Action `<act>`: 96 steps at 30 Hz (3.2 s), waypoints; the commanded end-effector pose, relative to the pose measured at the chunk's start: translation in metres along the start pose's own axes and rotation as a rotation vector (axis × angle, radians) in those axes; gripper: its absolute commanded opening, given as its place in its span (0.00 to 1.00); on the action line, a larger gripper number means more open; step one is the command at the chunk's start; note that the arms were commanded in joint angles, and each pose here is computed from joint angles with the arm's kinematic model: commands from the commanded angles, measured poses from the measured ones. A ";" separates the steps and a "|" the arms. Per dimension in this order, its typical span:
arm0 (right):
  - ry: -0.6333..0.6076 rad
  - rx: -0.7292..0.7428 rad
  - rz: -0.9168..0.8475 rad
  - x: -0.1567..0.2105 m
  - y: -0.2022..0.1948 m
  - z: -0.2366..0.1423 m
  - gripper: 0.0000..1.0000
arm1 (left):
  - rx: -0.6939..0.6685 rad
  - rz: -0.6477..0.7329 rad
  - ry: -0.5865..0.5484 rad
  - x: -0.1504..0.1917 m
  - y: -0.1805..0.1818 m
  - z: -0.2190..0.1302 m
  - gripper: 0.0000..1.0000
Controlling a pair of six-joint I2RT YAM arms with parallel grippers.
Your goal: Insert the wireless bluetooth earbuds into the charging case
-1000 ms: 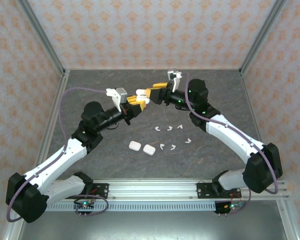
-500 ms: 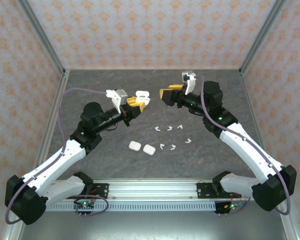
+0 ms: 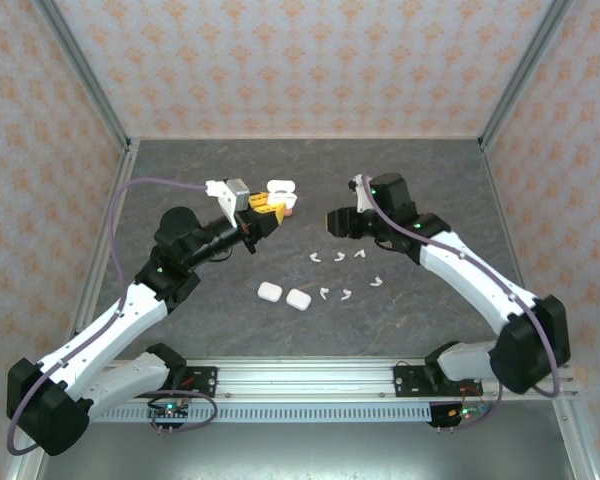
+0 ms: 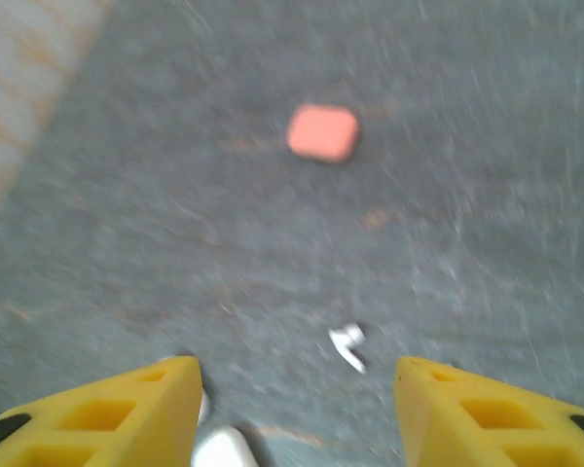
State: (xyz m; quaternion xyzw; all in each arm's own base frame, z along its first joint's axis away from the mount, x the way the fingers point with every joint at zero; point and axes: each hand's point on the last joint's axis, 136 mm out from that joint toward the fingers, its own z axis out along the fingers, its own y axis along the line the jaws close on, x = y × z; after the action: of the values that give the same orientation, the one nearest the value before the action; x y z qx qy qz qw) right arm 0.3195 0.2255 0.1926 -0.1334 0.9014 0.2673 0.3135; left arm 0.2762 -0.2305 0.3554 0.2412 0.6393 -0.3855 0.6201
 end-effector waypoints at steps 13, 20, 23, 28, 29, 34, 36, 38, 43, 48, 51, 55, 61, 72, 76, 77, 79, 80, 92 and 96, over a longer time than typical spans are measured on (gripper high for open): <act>0.242 0.066 0.023 0.042 -0.023 0.077 0.46 | -0.013 0.024 -0.025 -0.002 0.000 -0.004 0.00; 0.329 0.102 -0.080 0.048 -0.016 0.118 0.41 | -0.014 0.019 -0.025 -0.003 0.000 -0.005 0.00; 0.368 0.111 -0.109 0.053 -0.014 0.133 0.41 | -0.019 0.023 -0.026 -0.004 -0.001 -0.008 0.00; 0.418 0.097 -0.155 0.063 -0.007 0.150 0.40 | -0.032 0.028 -0.027 -0.004 0.000 -0.012 0.00; 0.430 0.092 -0.163 0.066 -0.006 0.153 0.40 | -0.031 0.029 -0.027 -0.004 -0.001 -0.012 0.00; 0.470 0.098 -0.178 0.076 -0.007 0.161 0.40 | -0.034 0.026 -0.024 -0.003 0.000 -0.012 0.00; 0.481 0.103 -0.179 0.078 -0.009 0.162 0.40 | -0.036 0.025 -0.021 -0.002 0.000 -0.012 0.00; 0.492 0.110 -0.183 0.081 -0.012 0.162 0.40 | -0.037 0.024 -0.019 -0.001 0.001 -0.012 0.00; 0.518 0.128 -0.196 0.088 -0.016 0.158 0.40 | -0.039 0.024 -0.016 0.000 0.001 -0.012 0.00; 0.551 0.158 -0.214 0.096 -0.024 0.151 0.39 | -0.042 0.026 -0.014 -0.001 0.001 -0.012 0.00; 0.561 0.173 -0.225 0.099 -0.027 0.146 0.39 | -0.045 0.026 -0.012 -0.001 0.002 -0.012 0.00; 0.566 0.179 -0.230 0.102 -0.029 0.140 0.39 | -0.045 0.024 -0.010 0.000 0.002 -0.011 0.00; 0.567 0.211 -0.259 0.101 -0.034 0.132 0.39 | -0.044 0.023 -0.008 -0.001 0.002 -0.011 0.00; 0.584 0.210 -0.261 0.106 -0.036 0.131 0.33 | -0.046 0.022 -0.004 -0.001 0.003 -0.010 0.00; 0.588 0.204 -0.258 0.108 -0.035 0.131 0.29 | -0.046 0.022 -0.002 -0.001 0.003 -0.010 0.00; 0.584 0.202 -0.259 0.107 -0.034 0.131 0.27 | -0.048 0.022 -0.001 0.000 0.003 -0.010 0.00; 0.572 0.198 -0.257 0.104 -0.032 0.129 0.25 | -0.048 0.021 0.001 0.000 0.003 -0.010 0.00; 0.560 0.195 -0.255 0.101 -0.031 0.128 0.23 | -0.047 0.021 0.001 0.000 0.003 -0.010 0.00; 0.156 0.052 -0.051 0.017 0.008 0.067 0.21 | -0.079 -0.002 -0.038 -0.001 0.010 -0.010 0.00; -0.065 -0.020 -0.004 -0.026 0.032 0.021 0.21 | -0.079 -0.017 -0.050 0.001 0.013 -0.006 0.00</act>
State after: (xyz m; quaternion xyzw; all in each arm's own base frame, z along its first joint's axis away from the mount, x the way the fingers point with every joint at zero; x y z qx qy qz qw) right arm 0.3309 0.2600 0.1575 -0.1686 0.9198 0.2246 0.2739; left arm 0.2792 -0.2189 0.3407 0.2129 0.6591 -0.3651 0.6221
